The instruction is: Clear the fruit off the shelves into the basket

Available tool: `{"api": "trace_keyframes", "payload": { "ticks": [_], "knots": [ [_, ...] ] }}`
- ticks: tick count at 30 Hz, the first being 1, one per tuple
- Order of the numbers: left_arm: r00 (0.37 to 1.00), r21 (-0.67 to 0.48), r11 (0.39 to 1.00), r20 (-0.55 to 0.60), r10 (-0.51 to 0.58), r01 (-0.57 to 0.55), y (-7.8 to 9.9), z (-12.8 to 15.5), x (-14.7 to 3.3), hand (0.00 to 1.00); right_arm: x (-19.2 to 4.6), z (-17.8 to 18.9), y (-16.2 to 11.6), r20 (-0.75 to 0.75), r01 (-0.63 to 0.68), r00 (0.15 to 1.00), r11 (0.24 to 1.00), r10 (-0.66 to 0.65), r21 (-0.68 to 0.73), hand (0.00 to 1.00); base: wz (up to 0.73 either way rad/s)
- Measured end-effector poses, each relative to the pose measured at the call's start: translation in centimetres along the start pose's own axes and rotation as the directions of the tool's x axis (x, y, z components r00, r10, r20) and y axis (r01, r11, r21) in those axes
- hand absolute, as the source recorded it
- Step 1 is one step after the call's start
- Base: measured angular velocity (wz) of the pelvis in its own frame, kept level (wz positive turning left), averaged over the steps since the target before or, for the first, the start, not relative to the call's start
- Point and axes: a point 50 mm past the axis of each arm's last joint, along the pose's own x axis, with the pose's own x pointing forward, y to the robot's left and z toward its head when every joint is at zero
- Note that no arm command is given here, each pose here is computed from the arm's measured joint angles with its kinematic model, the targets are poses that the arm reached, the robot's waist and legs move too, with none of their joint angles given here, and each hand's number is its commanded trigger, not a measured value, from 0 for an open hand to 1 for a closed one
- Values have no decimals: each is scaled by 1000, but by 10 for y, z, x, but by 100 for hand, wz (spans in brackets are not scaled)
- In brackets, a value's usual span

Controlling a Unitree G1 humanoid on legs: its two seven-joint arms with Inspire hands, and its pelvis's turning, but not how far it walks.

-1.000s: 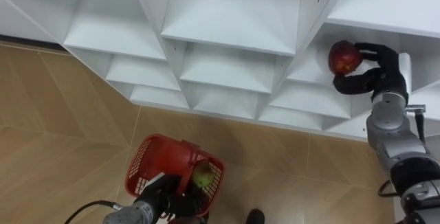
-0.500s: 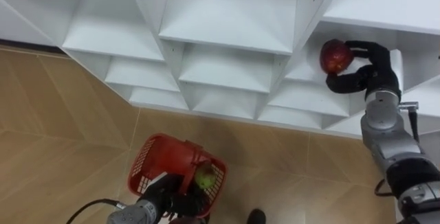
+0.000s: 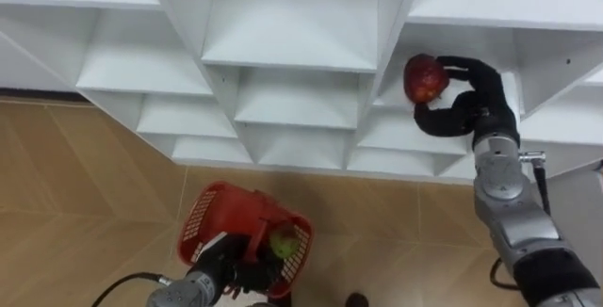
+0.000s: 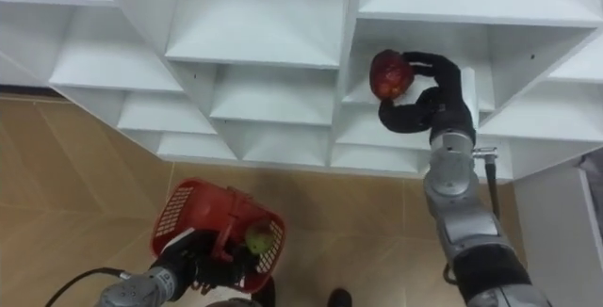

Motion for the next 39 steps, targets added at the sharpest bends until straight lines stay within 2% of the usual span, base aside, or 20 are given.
{"api": "trace_keyframes", "payload": {
  "ticks": [9,14,18,26,39],
  "knots": [
    [999,7,999,34,31,-32,2,3,-1,100,-24,-30,16,-78,-167,983,985,163,-39,100,-4],
    [995,-2,999,89,38,-38,1,13,-3,100,-34,-26,28,-48,-205,978,979,204,-14,100,-5],
    [987,-58,997,155,51,-42,1,26,-3,100,-43,-34,37,-73,-254,965,967,253,-9,100,0],
    [980,-59,998,192,43,-32,-1,35,-4,100,-53,-42,44,-97,-295,951,955,294,-3,100,0],
    [959,-70,995,280,-45,67,-28,44,-1,100,-67,-60,67,-160,-408,900,913,405,18,100,0]
  ]
}}
